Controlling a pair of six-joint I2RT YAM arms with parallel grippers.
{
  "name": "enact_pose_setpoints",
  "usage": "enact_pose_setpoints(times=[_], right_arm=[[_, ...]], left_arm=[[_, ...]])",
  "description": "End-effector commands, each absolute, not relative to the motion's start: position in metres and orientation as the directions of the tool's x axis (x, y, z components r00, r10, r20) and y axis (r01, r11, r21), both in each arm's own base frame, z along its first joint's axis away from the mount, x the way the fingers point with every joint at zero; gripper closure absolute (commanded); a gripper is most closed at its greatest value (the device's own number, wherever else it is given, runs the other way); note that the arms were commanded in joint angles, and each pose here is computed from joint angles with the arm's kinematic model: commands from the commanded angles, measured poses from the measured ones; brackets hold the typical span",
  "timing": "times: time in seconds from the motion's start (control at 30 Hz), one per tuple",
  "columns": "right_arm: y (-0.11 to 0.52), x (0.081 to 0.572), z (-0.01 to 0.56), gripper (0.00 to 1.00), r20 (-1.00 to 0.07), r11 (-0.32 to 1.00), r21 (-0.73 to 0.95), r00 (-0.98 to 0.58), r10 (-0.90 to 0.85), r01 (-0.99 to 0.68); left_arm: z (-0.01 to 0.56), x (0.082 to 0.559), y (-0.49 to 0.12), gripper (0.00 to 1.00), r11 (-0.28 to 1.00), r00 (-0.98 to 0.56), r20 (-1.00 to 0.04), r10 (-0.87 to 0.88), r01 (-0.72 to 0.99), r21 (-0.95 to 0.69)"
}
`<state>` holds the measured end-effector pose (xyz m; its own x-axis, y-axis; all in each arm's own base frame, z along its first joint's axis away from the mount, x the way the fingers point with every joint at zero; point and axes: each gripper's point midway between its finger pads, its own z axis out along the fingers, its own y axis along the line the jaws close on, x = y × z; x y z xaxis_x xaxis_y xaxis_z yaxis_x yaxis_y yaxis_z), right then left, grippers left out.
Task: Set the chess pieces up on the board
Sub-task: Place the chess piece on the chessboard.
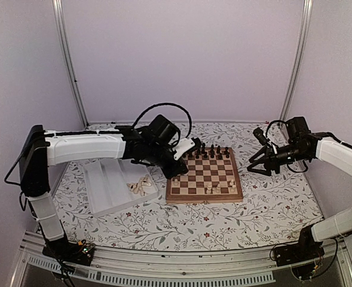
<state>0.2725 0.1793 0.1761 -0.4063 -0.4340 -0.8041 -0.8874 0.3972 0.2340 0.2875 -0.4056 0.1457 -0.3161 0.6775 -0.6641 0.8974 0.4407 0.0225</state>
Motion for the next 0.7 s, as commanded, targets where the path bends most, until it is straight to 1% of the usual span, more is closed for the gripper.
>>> enact_pose_setpoints(times=[0.0, 0.27, 0.67], right_arm=[[0.183, 0.278, 0.188, 0.43, -0.841, 0.376, 0.186, -0.344, -0.417, -0.908], [0.187, 0.279, 0.182, 0.43, -0.835, 0.349, 0.222, -0.363, -0.414, -0.91], [0.188, 0.276, 0.179, 0.43, -0.832, 0.336, 0.234, -0.366, -0.418, -0.913]], left_arm=[[0.131, 0.296, -0.406, 0.92, 0.418, -0.318, -0.601, 0.733, 0.908, 0.03], [0.103, 0.307, -0.409, 0.92, 0.407, -0.326, -0.541, 0.775, 0.913, 0.032], [0.073, 0.308, -0.404, 0.92, 0.41, -0.356, -0.466, 0.81, 0.912, 0.015]])
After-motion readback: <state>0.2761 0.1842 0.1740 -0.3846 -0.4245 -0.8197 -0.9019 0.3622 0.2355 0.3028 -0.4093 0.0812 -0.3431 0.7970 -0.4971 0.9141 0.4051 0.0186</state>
